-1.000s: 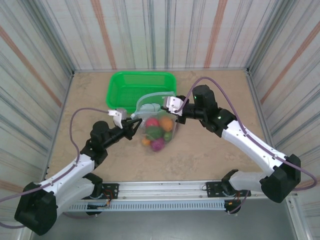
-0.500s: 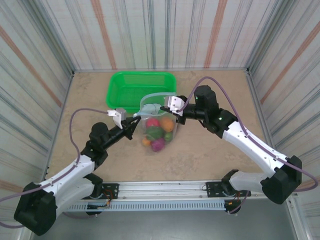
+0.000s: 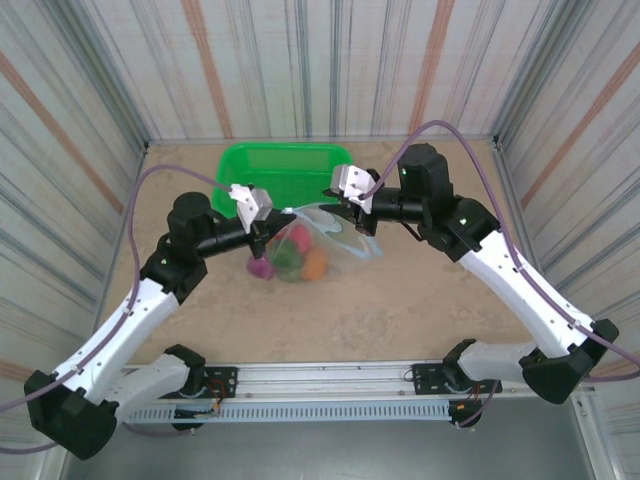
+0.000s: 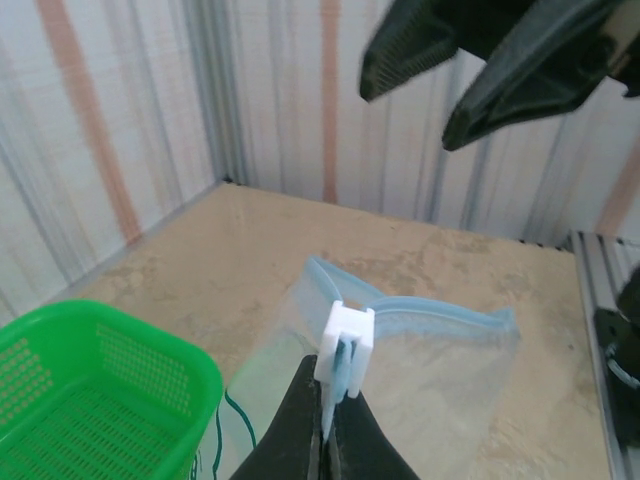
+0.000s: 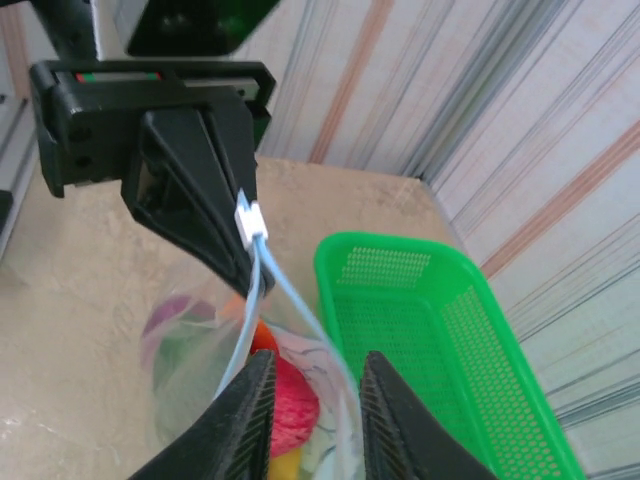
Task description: Place the food in the zip-top bag and seal the zipper
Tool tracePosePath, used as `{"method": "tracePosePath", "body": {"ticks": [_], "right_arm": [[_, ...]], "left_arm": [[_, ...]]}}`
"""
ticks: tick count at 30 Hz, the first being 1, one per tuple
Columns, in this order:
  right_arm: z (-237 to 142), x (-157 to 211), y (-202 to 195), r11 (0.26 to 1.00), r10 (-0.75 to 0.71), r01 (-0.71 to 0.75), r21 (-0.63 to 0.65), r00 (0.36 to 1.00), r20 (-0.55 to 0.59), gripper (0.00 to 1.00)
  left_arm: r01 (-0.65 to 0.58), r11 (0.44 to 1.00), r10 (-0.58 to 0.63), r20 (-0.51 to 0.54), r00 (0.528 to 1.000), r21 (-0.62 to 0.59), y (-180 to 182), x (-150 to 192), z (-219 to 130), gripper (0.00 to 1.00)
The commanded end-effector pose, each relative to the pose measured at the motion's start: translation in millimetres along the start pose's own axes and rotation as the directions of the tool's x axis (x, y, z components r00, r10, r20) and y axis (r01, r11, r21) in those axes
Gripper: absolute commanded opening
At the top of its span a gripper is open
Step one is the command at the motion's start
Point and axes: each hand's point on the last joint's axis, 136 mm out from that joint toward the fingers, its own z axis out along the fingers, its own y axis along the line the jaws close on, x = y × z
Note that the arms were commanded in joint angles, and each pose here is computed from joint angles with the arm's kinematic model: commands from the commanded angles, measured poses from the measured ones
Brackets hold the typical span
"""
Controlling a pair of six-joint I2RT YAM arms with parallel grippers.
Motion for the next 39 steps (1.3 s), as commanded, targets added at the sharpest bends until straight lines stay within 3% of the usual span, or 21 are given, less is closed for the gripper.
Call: {"method": "tracePosePath", "body": {"ticks": [1,5,11,17,27,39], "right_arm": [[4.6,22.0,18.7,0.995,0.052,-0.059,-0.074,0.994,-0.095,0.31],[10.9,16.0,43.0,0.979,0.087,-0.094,-0.181,0.995,-0.045,0.36],[30.8,7.6,67.8,0.970,0.052,-0.054,-0.238,0.999,-0.015,0.39],[45.9,-3.4,70.0,0.972,0.053,-0.043,-0.233,0.998,0.037,0.39],[59.3,18.3,81.1,0.966,0.064,-0.071,-0.248,0.997,-0.035,0.27],[47.3,24.1,82.4,0.973,0.057,-0.063,-0.223,0.998,-0.033,0.30]], "left_arm": [[-0.082,0.986,0.084,-0.014,0.996,0.145,-22.4,2.7,-0.9,0.00],[-0.090,0.974,0.100,-0.038,0.994,0.208,-31.5,13.7,-0.6,0.00],[-0.108,0.980,0.130,-0.127,0.983,0.167,-30.0,28.2,-0.6,0.00],[-0.097,0.982,0.110,-0.075,0.991,0.164,-37.3,20.3,-3.2,0.00],[-0.143,0.983,0.154,-0.093,0.984,0.113,-37.6,24.7,-5.6,0.00],[-0.138,0.984,0.148,-0.092,0.985,0.110,-38.0,25.1,-4.0,0.00]]}}
